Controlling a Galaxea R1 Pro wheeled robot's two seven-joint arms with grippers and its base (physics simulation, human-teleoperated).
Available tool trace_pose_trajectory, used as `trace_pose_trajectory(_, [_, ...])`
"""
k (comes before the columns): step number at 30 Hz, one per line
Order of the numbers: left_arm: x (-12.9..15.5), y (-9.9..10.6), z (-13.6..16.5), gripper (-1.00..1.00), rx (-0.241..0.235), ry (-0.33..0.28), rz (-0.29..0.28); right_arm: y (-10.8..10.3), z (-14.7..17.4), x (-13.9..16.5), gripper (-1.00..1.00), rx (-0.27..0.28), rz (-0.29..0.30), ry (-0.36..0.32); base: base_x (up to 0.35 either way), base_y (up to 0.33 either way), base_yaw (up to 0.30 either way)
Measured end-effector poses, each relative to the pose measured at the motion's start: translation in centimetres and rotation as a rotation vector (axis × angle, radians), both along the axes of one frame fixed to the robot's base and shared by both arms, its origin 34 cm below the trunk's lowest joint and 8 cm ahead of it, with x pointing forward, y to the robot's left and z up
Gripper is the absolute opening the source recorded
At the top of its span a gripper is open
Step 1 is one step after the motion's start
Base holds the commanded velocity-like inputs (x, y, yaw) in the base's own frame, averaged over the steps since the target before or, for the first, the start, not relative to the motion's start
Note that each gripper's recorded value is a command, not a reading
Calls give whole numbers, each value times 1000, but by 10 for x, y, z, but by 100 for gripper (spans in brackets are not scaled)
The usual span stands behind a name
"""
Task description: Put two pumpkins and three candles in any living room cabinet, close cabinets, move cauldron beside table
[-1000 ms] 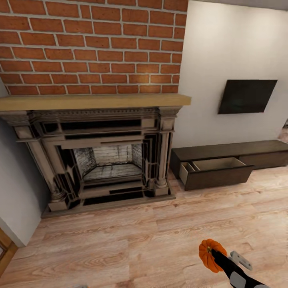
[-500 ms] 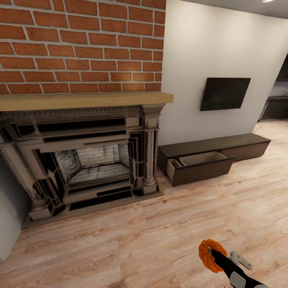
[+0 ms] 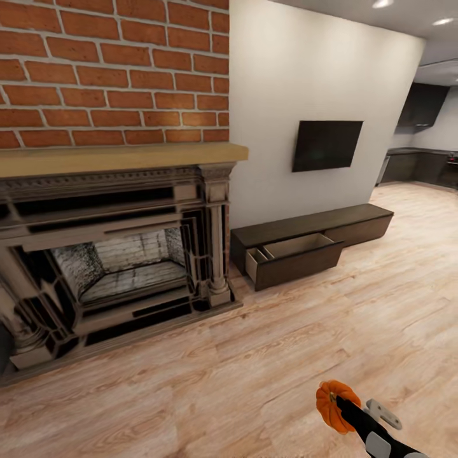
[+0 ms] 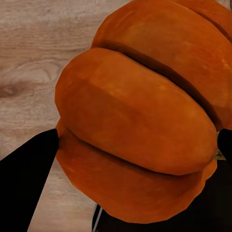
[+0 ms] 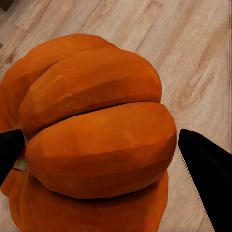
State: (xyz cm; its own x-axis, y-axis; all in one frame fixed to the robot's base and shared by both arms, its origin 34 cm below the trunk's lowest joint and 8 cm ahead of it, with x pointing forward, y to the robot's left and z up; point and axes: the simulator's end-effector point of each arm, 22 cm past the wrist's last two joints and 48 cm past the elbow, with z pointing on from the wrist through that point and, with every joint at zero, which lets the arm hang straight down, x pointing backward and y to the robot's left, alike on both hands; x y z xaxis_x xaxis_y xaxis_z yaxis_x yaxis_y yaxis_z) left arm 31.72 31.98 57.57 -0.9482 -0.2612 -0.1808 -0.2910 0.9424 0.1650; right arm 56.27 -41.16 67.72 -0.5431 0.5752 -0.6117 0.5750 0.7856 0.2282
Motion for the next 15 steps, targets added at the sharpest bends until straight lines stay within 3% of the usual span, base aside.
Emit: trace_pose_trajectory(15, [-4,0,-2,-100,0,11,0,1,-5,-3,-100,1,0,11,0,0,-246])
